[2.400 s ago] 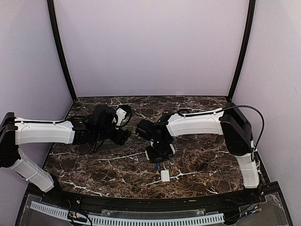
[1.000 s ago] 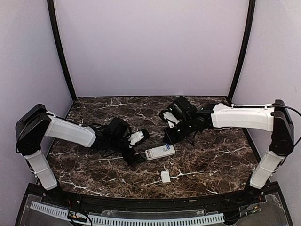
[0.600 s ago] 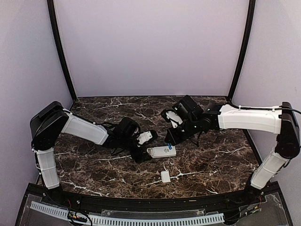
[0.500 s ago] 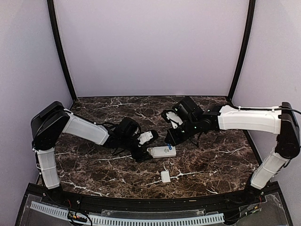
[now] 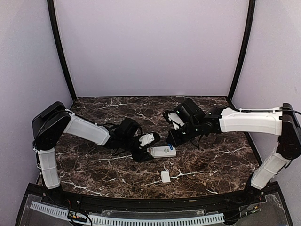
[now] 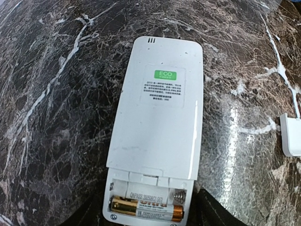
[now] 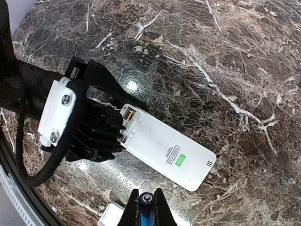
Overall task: Load the batteries into the remote control
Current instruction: Move the remote control without the battery cover to the center of the board.
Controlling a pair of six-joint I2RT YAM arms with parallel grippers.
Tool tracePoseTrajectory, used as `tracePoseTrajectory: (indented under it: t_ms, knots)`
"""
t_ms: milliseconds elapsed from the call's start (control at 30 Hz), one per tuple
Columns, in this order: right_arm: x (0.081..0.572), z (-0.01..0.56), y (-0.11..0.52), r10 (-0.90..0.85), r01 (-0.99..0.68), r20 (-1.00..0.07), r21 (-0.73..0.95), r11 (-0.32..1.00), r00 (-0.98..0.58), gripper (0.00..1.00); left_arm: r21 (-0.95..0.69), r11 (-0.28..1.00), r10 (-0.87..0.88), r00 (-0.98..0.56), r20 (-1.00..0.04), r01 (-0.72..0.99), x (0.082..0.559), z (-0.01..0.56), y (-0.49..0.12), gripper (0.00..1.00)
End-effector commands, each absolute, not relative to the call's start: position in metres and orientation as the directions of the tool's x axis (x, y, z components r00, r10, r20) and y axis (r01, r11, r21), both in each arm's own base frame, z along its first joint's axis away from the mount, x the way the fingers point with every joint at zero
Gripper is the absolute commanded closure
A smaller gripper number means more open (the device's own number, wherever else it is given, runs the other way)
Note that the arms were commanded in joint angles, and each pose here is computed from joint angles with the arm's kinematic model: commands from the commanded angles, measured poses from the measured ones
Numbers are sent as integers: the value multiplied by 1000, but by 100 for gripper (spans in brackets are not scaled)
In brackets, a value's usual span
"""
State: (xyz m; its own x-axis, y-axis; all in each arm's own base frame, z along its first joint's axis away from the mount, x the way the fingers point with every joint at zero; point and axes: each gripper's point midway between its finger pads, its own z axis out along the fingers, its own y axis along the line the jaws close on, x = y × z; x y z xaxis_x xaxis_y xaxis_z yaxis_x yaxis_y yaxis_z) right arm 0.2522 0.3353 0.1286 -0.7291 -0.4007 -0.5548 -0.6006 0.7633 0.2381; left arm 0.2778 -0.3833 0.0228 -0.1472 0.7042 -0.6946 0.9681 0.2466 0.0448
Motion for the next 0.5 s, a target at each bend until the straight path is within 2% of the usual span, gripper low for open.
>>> tracePoseTrajectory:
  t_ms: [0, 300, 467]
  knots:
    - [256, 137, 330, -371, -594, -592, 236, 769, -716, 100, -14, 198, 733, -158, -661, 980, 261, 9, -382, 37]
    - [256, 135, 327, -349, -585, -611, 237, 776, -711, 100, -11, 281, 745, -226, -628, 960, 264, 9, -378, 58]
    - [254, 136, 331, -328, -594, -628, 272, 757, -706, 100, -55, 370, 718, -323, -616, 927, 251, 11, -373, 62]
